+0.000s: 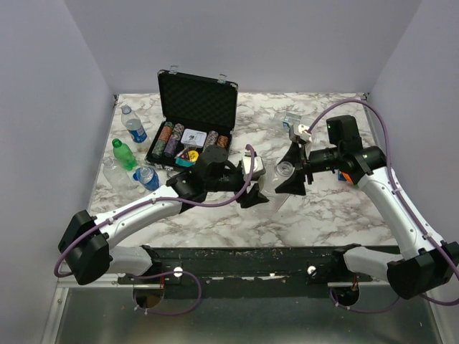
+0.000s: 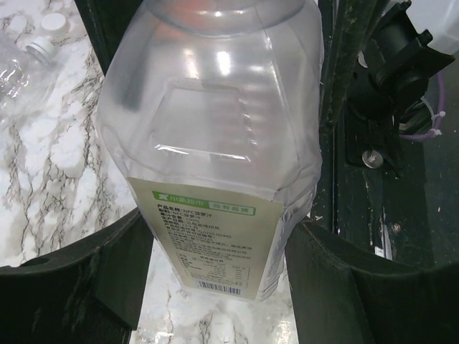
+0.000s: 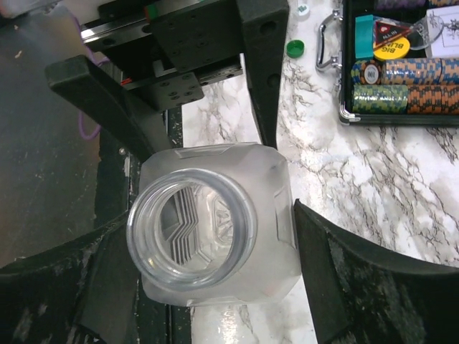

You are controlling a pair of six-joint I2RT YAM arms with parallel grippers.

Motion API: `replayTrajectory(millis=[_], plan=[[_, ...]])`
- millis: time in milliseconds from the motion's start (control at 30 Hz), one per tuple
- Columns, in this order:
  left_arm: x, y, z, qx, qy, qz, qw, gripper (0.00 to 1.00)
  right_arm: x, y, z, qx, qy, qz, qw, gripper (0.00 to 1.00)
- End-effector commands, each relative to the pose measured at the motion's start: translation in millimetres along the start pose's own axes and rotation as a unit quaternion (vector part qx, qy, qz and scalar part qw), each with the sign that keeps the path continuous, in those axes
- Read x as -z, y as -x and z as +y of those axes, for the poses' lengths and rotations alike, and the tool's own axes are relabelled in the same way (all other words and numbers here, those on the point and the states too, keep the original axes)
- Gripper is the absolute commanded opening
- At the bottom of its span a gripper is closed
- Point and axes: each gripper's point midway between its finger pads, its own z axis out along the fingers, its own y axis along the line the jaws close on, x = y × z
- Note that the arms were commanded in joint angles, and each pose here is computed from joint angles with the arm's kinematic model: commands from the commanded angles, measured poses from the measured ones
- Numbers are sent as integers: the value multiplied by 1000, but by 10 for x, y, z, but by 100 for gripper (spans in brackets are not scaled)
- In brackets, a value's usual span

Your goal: Unscrew the bottle caps

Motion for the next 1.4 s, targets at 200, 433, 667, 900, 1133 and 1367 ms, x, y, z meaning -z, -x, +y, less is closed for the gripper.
replayTrajectory(millis=[200, 433, 667, 900, 1133, 1367], plan=[[11, 137, 148, -1, 42, -13, 999, 0, -98, -3, 55, -20, 23, 6, 1000, 29], [131, 237, 236, -19, 83, -35, 996, 48, -40, 41, -4, -13, 1, 7, 1000, 16], [304, 362, 327, -38, 131, -55, 989, 73, 278, 171, -246, -18, -63, -27, 997, 15], [620, 513, 566, -48, 236, -93, 966, 99, 697, 202, -604, -37, -156, -51, 986, 15], [809, 562, 673, -60, 286, -100, 951, 99, 1109, 243, -1043, -46, -278, -41, 959, 15], [851, 592, 664, -68, 288, -102, 950, 99, 1906, 334, -1919, -52, -506, -43, 860, 17]])
